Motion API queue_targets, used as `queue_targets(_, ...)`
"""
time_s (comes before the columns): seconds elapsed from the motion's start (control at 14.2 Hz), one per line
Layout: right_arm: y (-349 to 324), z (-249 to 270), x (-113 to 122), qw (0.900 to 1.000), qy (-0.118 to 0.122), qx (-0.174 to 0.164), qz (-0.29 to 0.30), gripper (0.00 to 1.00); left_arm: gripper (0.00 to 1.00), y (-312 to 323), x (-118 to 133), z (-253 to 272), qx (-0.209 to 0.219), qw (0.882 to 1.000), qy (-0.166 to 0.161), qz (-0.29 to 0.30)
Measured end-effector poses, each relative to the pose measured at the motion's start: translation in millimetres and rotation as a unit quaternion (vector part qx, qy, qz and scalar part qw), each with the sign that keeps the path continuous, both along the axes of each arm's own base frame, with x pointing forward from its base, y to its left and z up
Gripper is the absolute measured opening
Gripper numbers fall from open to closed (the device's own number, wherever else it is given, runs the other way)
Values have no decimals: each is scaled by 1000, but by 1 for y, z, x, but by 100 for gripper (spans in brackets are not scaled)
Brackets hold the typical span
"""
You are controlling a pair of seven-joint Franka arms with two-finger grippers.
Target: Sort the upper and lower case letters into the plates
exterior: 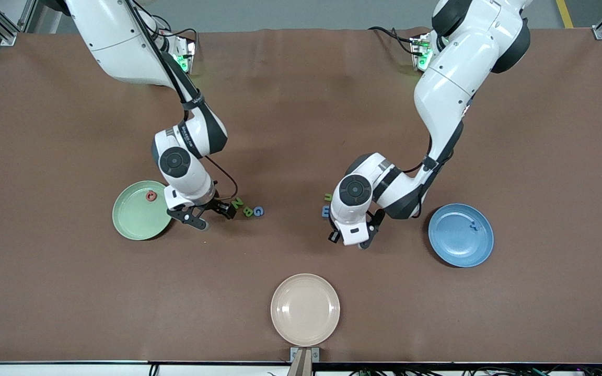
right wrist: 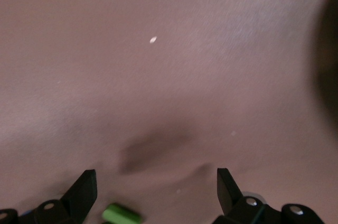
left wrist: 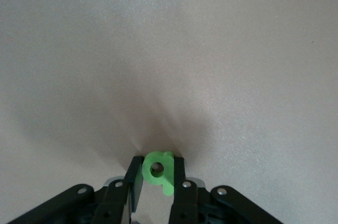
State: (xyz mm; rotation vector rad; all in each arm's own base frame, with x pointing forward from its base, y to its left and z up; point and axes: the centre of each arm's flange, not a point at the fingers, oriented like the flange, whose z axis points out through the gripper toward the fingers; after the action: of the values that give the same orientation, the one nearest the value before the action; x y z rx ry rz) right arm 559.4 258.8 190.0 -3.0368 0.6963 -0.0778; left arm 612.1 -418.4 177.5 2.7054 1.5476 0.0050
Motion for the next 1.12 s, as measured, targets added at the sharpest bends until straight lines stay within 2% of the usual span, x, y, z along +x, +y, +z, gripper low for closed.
queue_targets(0.21, 20, -3, -8, 1000, -8, 7, -28, 100, 27, 28, 22, 16, 0, 1000, -13, -16)
queue_targets(0.35, 26, -10, -13, 999, -5, 7, -40, 98, 27, 75, 44, 38, 7, 998, -18, -54)
queue_targets(0.49, 26, -15, -15, 999, -2, 5, -46, 97, 27, 130, 55, 53, 20, 994, -15, -105)
queue_targets(0.77, 16, -20, -14, 998, 0, -2, -58, 95, 27, 240, 52, 60, 42, 977, 15, -209)
queue_targets(1.05, 16, -22, -16, 996, 1, -1, -92, 94, 27, 321, 55, 51, 41, 967, 36, -250)
queue_targets(1.12, 21, -22, -18, 995, 1, 0, -100, 94, 34, 337, 53, 47, 40, 966, 41, -252)
